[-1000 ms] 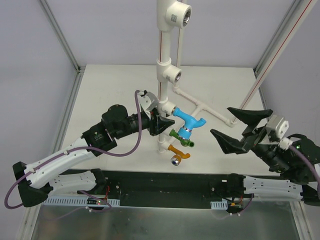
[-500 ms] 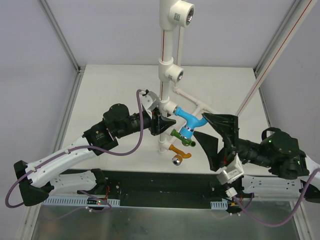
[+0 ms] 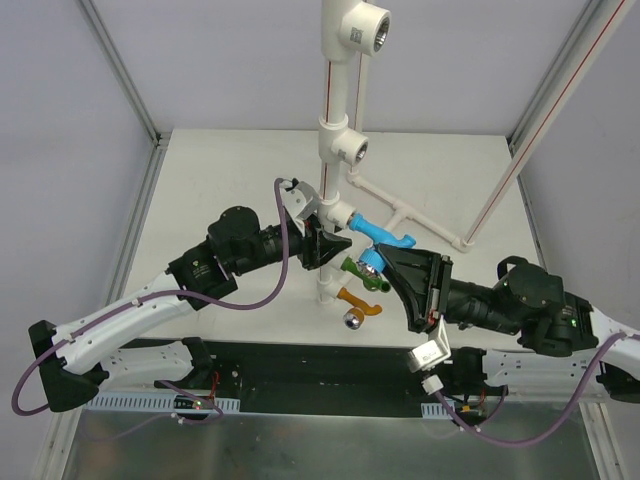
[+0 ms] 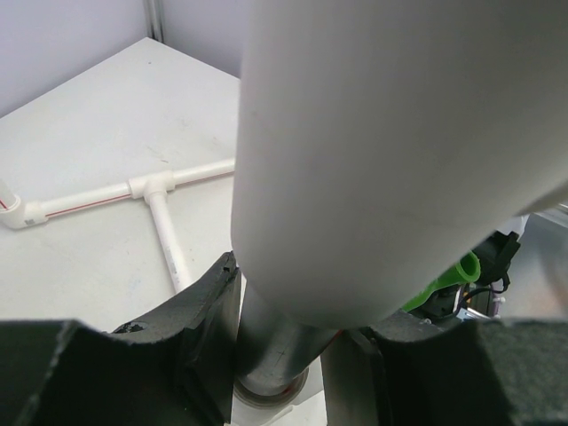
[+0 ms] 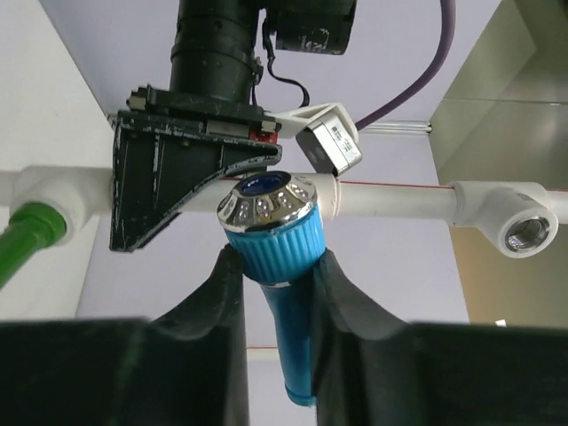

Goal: Install the water faucets
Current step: Screw the water faucet onto the adaptor.

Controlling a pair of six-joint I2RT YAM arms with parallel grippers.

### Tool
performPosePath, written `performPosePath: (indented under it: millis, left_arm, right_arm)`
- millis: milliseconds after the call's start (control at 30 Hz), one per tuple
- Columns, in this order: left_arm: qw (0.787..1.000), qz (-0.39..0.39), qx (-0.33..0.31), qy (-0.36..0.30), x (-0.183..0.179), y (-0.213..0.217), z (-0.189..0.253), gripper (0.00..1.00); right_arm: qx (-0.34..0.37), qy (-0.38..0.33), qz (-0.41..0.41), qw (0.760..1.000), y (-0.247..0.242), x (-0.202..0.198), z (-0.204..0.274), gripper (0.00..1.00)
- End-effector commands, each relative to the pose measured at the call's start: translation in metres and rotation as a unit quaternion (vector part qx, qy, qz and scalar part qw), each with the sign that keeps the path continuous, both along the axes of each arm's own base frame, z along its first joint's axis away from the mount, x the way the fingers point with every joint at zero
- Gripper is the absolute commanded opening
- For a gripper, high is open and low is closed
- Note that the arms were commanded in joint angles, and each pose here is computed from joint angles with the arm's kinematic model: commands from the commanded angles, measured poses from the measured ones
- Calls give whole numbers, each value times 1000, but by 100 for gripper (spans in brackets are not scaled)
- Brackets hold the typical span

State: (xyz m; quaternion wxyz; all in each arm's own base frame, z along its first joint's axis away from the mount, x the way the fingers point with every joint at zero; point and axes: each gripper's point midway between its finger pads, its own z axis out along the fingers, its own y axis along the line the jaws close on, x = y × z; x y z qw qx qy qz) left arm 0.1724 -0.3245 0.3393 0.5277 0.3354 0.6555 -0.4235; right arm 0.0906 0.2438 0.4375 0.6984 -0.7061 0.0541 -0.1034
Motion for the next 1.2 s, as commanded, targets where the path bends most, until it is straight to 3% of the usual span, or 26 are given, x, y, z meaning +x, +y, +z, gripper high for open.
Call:
performPosePath:
  millis: [0, 67, 133, 233, 300, 333, 367, 400, 467, 567, 600, 633, 667, 767, 800, 867, 900, 933, 967, 1067, 1167]
  left_arm:
    - [995, -1, 8, 101, -13, -1, -21, 0]
    - [995, -1, 8, 103, -13, -1, -22, 0]
    - [995, 0, 8, 103, -14, 0, -22, 0]
    - [995, 0, 10, 103, -14, 0, -25, 0]
    - [995, 0, 10, 104, -14, 0, -25, 0]
    - [995, 1, 11, 103, -13, -1, -25, 0]
    - [995, -1, 10, 103, -13, -1, -25, 0]
    - [994, -3, 10, 105, -13, -2, -25, 0]
    - [994, -3, 13, 107, -13, -4, -26, 0]
    - [994, -6, 10, 109, -12, -7, -25, 0]
    - [994, -10, 9, 110, -13, -8, -24, 0]
    - [994, -12, 7, 112, -14, -9, -23, 0]
    - [994, -12, 4, 112, -14, -9, -22, 0]
    - [993, -15, -1, 114, -15, -10, -19, 0]
    - [993, -16, -2, 115, -16, -9, -19, 0]
    - [993, -13, -3, 113, -16, -8, -19, 0]
    - [994, -11, -4, 113, -16, -7, -19, 0]
    - [994, -10, -3, 112, -15, -6, -19, 0]
    - [994, -9, -4, 112, -15, -6, -19, 0]
    - [994, -10, -4, 112, -16, -6, -19, 0]
    - [994, -10, -3, 113, -15, -7, -20, 0]
  right_arm:
    - [22, 92, -5, 995, 6, 2, -25, 0]
    - [88, 189, -16, 978, 7, 5, -22, 0]
    - [175, 312, -21, 934, 4, 8, -13, 0]
    - [254, 493, -27, 832, -1, 9, -5, 0]
    - [322, 601, -26, 731, -3, 11, 2, 0]
    - [355, 660, -21, 662, -5, 10, 6, 0]
    - [390, 729, -8, 563, -4, 8, 9, 0]
    - [415, 768, 3, 487, -6, 8, 14, 0]
    - [452, 839, 41, 300, -8, 5, 22, 0]
    - [472, 879, 74, 11, -10, 7, 11, 1]
    - [464, 878, 87, -72, -8, 7, 5, 3]
    - [455, 878, 106, -103, -6, 6, 9, 6]
    - [451, 878, 126, -100, -6, 5, 16, 12]
    - [487, 867, 100, -38, -22, 13, 16, 53]
    - [509, 857, 83, -12, -29, 20, 10, 60]
    - [545, 834, 69, 49, -47, 30, 5, 73]
    - [562, 822, 67, 60, -57, 35, 3, 77]
    - [578, 808, 51, 105, -66, 40, 0, 82]
    - [594, 794, 42, 122, -77, 45, -1, 83]
    - [620, 734, -23, 277, -106, 56, 0, 88]
    - [598, 680, -55, 421, -118, 58, 15, 88]
